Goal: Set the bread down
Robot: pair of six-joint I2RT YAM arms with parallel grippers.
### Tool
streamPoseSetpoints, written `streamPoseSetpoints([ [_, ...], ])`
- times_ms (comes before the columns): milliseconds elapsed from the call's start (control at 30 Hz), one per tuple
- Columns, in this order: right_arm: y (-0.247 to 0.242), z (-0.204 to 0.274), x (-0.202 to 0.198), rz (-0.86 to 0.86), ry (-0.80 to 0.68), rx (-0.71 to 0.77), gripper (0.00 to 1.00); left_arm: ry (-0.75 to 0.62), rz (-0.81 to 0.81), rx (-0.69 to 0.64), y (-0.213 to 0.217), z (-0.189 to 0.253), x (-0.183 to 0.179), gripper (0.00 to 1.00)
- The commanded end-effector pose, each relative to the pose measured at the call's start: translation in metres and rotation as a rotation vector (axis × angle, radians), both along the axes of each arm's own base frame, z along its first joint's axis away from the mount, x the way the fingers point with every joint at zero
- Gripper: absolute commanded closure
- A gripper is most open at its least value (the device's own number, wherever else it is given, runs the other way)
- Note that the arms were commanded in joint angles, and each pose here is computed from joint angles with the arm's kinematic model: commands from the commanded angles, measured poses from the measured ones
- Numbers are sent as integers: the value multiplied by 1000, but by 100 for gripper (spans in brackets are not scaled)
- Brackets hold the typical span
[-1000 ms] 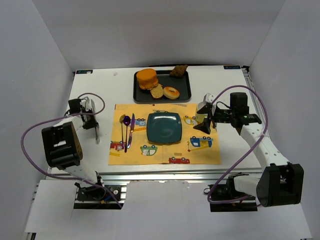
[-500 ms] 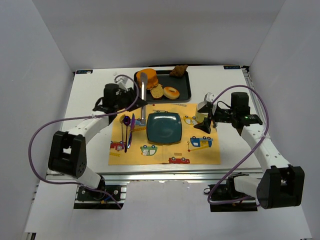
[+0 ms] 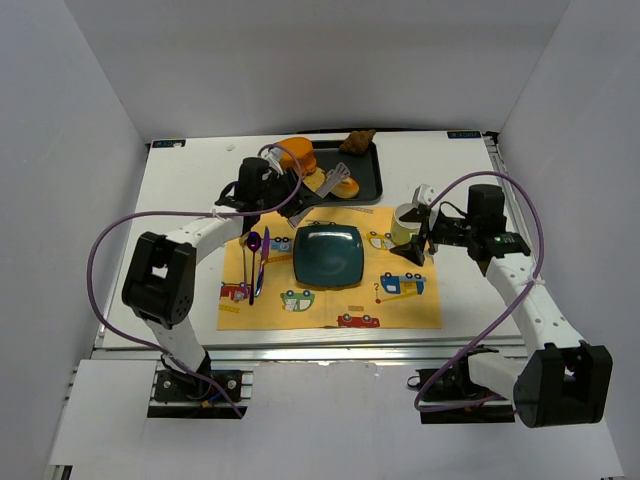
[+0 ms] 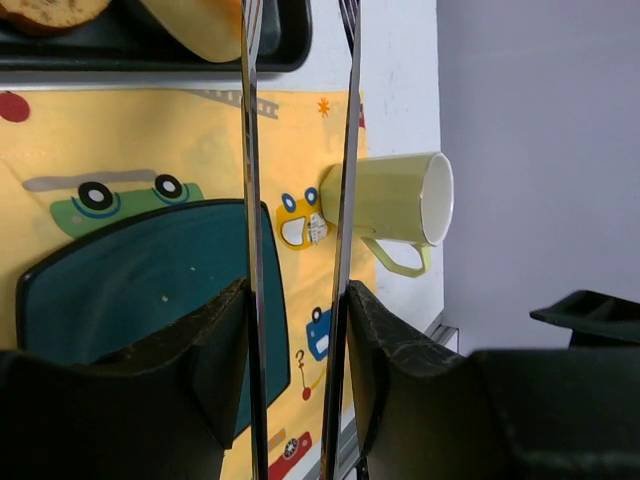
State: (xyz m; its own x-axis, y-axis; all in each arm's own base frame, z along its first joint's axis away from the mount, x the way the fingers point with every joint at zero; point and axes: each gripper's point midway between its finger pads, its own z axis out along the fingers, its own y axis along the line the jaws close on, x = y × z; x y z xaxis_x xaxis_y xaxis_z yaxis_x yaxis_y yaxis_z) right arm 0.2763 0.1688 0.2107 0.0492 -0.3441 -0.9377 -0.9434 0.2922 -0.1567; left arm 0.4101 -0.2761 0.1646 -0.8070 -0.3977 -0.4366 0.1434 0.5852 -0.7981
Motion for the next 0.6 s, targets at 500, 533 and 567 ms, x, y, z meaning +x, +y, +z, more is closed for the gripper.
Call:
streamPoseSetpoints([
  [500,-4,4,2,-21,-28,27,14,115,147,61,16,1,4,51],
  [533,-4,4,2,-21,-28,28,14,122,147,51,15,-1,4,51],
  [567,-4,4,2,-21,-27,28,14,124,146,41,13,-2,4,50],
])
